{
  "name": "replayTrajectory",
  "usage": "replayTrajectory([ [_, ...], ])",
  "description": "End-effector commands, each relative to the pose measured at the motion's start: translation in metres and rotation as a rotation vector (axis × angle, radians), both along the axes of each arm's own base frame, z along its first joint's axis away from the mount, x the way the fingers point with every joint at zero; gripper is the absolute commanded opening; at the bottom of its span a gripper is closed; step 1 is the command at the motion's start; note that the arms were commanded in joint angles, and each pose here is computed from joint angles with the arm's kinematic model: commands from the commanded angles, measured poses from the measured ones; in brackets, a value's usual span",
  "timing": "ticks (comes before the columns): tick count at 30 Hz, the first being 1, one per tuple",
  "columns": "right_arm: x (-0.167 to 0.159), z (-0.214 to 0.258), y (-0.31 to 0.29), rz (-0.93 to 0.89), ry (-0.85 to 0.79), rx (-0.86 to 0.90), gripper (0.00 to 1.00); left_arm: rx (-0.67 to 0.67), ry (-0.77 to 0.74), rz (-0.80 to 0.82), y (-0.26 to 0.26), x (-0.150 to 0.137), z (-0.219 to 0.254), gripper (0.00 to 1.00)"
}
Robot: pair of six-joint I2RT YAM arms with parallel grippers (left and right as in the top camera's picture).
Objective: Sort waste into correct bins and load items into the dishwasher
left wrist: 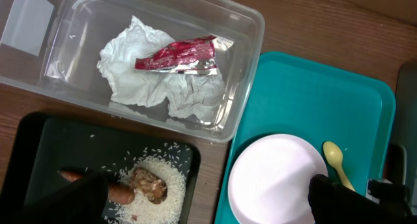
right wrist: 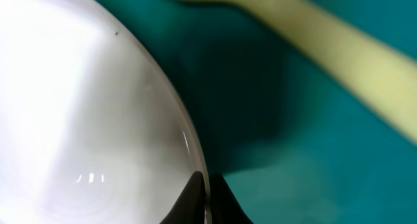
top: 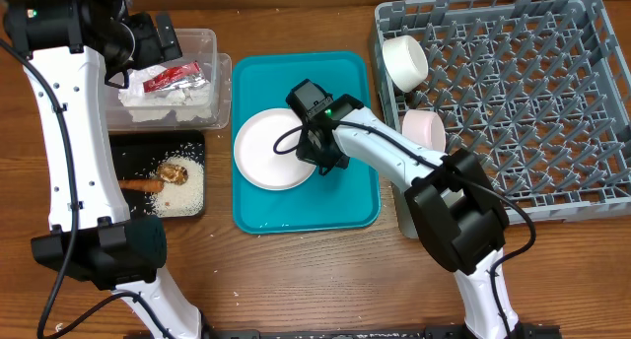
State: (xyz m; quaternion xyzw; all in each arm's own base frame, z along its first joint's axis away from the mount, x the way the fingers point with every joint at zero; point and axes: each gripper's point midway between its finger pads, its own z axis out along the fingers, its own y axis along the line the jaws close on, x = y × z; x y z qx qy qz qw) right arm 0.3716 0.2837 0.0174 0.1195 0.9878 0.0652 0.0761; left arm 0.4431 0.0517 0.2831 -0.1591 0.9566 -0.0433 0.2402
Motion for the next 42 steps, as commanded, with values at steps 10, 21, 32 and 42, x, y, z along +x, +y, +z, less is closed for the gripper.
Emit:
replayTrajectory([
  [10,0.064,0.324,-0.18,-0.316,-0.858,-0.586,0.04,0.001,0.002,0.009,0.003,0.0,-0.001,1.0],
  [21,0.049,0.307,-0.294,-0.632,-0.846,-1.018,0.04,0.001,0.003,0.009,0.003,0.0,-0.001,1.0],
  [32,0.061,0.185,-0.322,-0.555,-0.668,-0.892,0.04,0.001,0.002,0.009,0.003,0.0,-0.001,1.0],
  [42,0.067,0.162,-0.296,-0.301,-0.537,-0.761,0.75,0.002,0.002,0.009,0.003,0.0,-0.001,1.0],
])
